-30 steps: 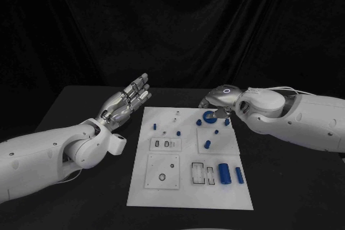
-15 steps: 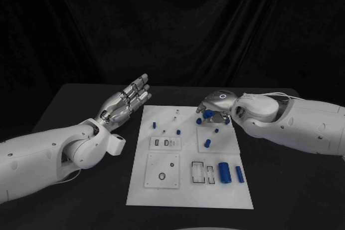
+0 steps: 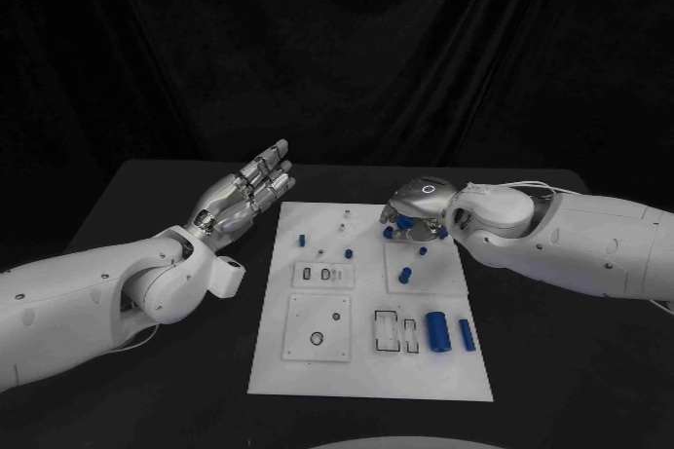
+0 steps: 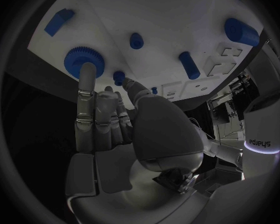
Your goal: Assemble the parts on the task board
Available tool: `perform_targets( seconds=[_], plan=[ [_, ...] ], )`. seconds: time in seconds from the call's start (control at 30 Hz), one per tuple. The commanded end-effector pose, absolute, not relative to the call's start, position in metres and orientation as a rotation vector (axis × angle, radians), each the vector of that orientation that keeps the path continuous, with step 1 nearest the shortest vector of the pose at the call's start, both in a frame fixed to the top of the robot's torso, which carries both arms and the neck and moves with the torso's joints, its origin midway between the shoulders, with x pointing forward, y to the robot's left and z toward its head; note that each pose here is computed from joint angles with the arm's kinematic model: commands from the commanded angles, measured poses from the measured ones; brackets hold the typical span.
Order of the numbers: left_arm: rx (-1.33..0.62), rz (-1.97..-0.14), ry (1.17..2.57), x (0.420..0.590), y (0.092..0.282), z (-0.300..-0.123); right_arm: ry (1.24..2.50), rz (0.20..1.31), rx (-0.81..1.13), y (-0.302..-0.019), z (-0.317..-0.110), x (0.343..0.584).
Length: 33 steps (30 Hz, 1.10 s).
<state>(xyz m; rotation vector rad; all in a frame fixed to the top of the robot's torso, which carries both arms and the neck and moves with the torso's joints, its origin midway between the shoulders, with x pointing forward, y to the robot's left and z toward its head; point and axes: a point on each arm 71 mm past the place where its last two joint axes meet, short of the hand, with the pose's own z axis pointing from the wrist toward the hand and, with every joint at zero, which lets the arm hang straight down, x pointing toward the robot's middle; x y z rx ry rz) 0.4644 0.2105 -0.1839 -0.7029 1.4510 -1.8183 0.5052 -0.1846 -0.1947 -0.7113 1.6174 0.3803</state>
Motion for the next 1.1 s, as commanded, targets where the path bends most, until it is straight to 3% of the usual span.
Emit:
perform_targets(
  seconds=[0.03,1.1],
  plan=[
    [-0.679,-1.852,1.412,0.464,0.209,-0.182,1.592,0.397,-0.718,-0.184,-0.196,0.506],
    [-0.700,-1.867,1.474,0.464,0.207,-0.190,1.627,0.439,-0.689,-0.185,-0.211,0.515]
  ],
)
